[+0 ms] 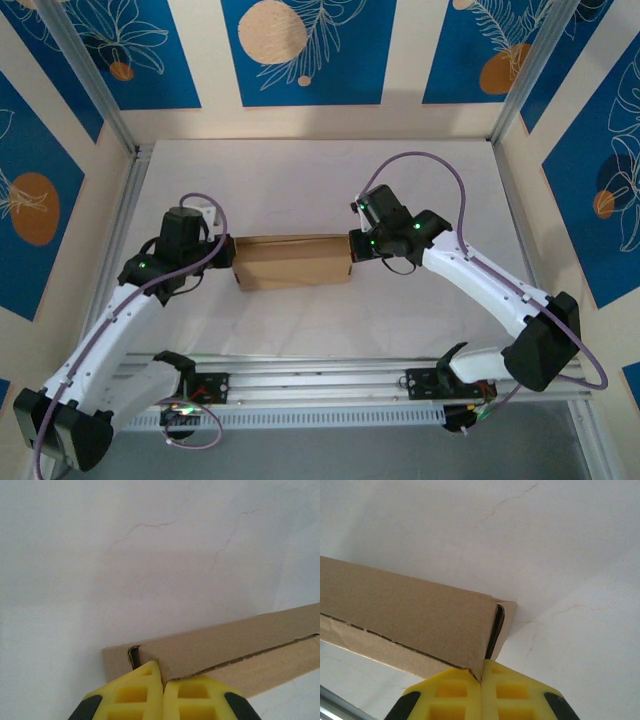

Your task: Fold the paper box

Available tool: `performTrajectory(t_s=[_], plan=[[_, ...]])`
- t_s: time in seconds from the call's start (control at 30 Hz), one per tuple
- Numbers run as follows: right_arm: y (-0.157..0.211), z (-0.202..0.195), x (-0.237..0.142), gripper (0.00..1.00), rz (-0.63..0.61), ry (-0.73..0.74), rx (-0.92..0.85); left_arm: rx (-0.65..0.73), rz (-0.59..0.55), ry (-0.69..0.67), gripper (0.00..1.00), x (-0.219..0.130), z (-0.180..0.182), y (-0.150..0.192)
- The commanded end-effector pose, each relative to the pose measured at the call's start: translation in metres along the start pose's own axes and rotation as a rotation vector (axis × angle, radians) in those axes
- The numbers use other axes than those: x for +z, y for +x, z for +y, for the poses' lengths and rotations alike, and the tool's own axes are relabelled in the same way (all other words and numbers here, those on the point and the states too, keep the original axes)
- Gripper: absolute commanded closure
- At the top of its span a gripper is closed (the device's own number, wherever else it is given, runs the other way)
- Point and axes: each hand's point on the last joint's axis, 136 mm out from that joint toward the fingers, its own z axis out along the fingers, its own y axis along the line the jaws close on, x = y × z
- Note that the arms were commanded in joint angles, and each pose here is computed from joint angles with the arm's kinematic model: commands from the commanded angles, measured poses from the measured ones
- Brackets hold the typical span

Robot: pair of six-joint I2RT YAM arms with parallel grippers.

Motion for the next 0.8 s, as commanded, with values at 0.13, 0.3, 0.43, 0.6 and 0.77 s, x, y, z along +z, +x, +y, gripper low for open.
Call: performTrajectory(t_s=[0.13,0.3,0.43,0.6,0.77], plan=[[0.0387,-0.0249,0.0107,1.00,0.154,0.102,-0.013,0.047,-0.058,-0.102,1.00,-0.0104,0.0192,-0.0090],[0.0381,-0.0267,0.0097,1.00,0.155,0.106,-0.013,0.067,-0.058,-0.121,1.00,-0.0108,0.0227,-0.0084],[0.0376,-0.0272,0.0094,1.00,0.157,0.105,-0.017,0.071,-0.063,-0.124,1.00,-0.0123,0.0226,-0.0101],[0.0368,-0.0274,0.0089,1.00,0.158,0.101,-0.015,0.076,-0.061,-0.132,1.00,-0.0119,0.0237,-0.0107],[0.0367,-0.0261,0.0093,1.00,0.160,0.094,-0.011,0.079,-0.054,-0.133,1.00,-0.0091,0.0247,-0.0085]])
